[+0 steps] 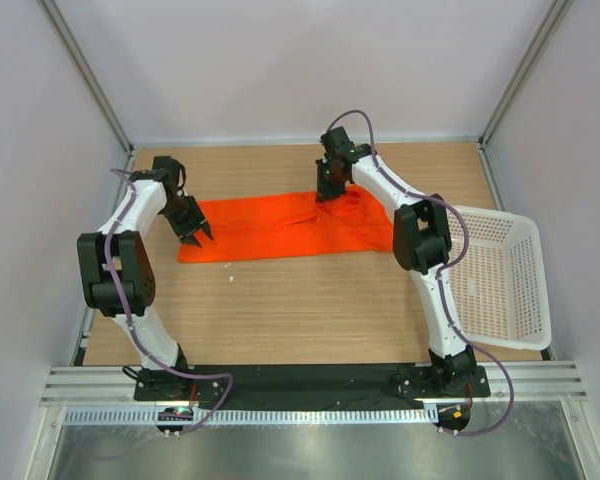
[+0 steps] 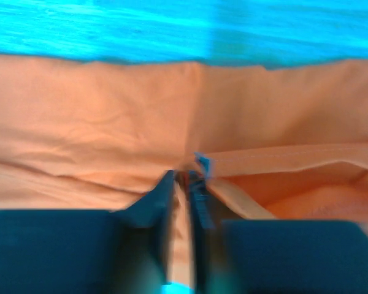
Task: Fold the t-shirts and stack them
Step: Fold the tshirt
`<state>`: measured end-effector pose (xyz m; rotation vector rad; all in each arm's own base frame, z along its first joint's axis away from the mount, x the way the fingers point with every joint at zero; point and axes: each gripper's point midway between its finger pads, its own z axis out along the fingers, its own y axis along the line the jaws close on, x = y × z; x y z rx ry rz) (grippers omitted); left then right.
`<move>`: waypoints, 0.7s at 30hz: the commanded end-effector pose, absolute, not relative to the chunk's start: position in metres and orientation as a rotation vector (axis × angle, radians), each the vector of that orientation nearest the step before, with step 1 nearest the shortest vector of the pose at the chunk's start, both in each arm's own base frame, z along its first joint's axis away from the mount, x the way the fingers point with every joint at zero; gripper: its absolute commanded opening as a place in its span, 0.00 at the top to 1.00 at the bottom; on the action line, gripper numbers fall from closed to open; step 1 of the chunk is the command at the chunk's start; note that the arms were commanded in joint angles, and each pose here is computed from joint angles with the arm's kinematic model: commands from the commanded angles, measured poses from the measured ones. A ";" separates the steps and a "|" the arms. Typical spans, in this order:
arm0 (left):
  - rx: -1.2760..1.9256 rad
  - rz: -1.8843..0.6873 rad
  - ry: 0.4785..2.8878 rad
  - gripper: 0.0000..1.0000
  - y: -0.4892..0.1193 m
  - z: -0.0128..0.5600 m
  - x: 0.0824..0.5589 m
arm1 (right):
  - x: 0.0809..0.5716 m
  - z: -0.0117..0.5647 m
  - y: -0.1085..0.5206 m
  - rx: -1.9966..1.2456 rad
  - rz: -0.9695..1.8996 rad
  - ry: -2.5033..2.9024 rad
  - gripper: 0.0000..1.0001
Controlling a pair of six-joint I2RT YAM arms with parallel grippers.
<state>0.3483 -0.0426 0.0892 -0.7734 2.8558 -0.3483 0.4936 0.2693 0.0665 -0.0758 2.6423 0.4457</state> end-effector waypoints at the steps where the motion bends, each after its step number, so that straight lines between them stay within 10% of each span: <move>1: -0.714 -0.385 2.817 0.60 -0.049 0.106 0.348 | 0.517 0.091 0.286 -0.172 0.511 2.511 0.71; 4: -0.704 -0.386 2.830 0.60 -0.051 0.107 0.346 | 0.527 0.098 0.277 -0.152 0.468 2.497 0.55; 15: -0.634 -0.413 2.841 0.59 -0.069 0.105 0.354 | 0.504 0.131 0.168 0.261 0.145 2.544 0.43; 21: -0.610 -0.424 2.858 0.60 -0.075 0.103 0.354 | 0.482 0.113 0.153 0.239 0.144 2.562 0.86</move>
